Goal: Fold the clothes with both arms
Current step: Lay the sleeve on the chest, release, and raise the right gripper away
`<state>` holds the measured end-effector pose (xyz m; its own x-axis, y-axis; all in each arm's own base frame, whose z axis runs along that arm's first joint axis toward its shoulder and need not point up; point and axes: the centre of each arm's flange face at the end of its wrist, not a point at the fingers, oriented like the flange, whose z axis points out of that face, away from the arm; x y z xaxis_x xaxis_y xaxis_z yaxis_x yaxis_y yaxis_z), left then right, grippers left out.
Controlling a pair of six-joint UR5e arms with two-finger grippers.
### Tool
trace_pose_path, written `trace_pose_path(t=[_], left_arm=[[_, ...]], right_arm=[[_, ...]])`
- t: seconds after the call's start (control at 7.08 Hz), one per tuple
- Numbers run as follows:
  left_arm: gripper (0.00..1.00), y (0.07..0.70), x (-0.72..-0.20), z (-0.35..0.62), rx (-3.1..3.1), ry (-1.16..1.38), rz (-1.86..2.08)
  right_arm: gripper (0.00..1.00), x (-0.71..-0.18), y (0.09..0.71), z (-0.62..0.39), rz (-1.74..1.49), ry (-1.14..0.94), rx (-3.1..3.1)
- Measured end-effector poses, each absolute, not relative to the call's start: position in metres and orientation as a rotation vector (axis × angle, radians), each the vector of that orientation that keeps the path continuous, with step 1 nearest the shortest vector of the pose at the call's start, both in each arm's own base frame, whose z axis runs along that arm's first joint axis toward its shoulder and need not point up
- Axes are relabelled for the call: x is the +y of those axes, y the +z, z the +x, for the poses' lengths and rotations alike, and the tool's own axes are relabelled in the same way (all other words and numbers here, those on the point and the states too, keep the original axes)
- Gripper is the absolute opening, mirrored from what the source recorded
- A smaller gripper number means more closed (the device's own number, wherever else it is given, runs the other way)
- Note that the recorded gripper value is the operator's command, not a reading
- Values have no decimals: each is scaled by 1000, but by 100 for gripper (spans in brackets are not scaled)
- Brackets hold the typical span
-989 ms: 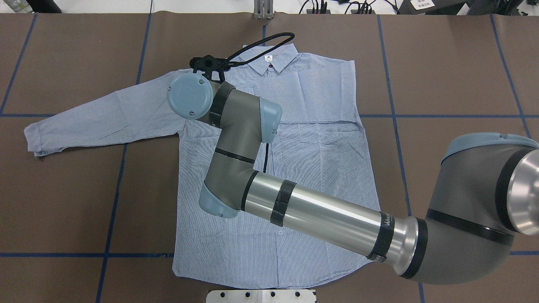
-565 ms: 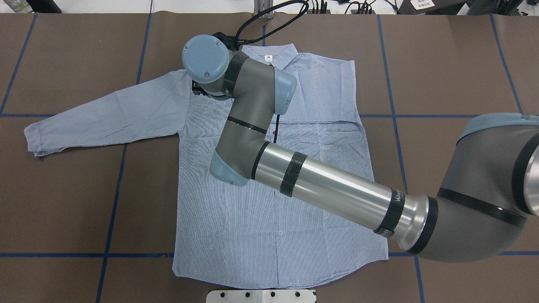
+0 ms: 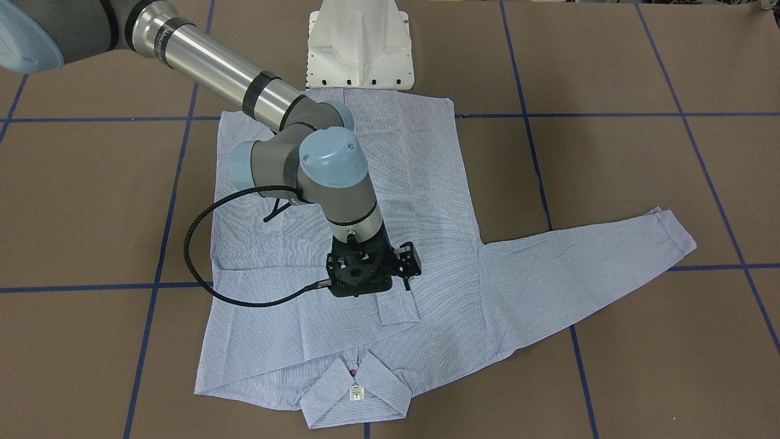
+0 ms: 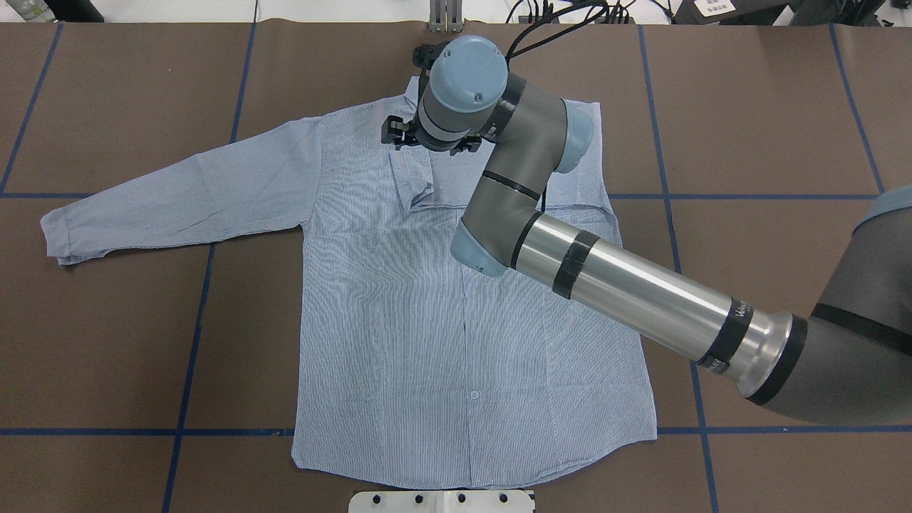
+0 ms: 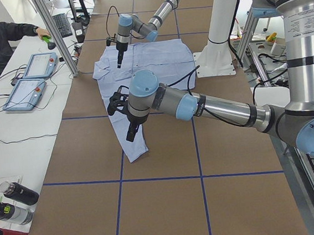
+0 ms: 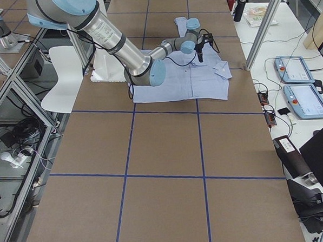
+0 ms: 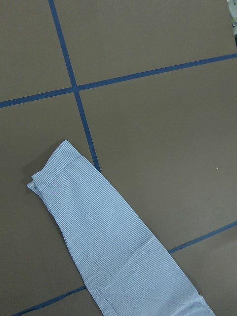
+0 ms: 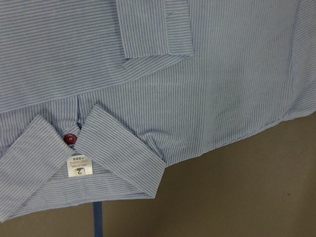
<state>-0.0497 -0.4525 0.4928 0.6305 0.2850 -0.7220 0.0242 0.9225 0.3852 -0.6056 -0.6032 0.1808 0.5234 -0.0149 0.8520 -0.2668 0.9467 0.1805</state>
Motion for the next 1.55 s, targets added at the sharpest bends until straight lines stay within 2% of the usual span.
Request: trace_pose_path(t=[0.42, 1.13, 1.41, 1.55], left_arm=[[100, 492, -453, -50, 881, 154, 382], [100, 493, -452, -50, 881, 155, 381], [100, 493, -452, -50, 880, 154, 380], [100, 494, -452, -50, 880, 155, 380]], right_arm=[[91, -585, 201, -621, 249, 269, -1065], [89, -555, 207, -662, 271, 398, -1033], [77, -549, 183, -685, 298, 416, -1027], [76, -545, 164, -702, 314, 422, -1022]])
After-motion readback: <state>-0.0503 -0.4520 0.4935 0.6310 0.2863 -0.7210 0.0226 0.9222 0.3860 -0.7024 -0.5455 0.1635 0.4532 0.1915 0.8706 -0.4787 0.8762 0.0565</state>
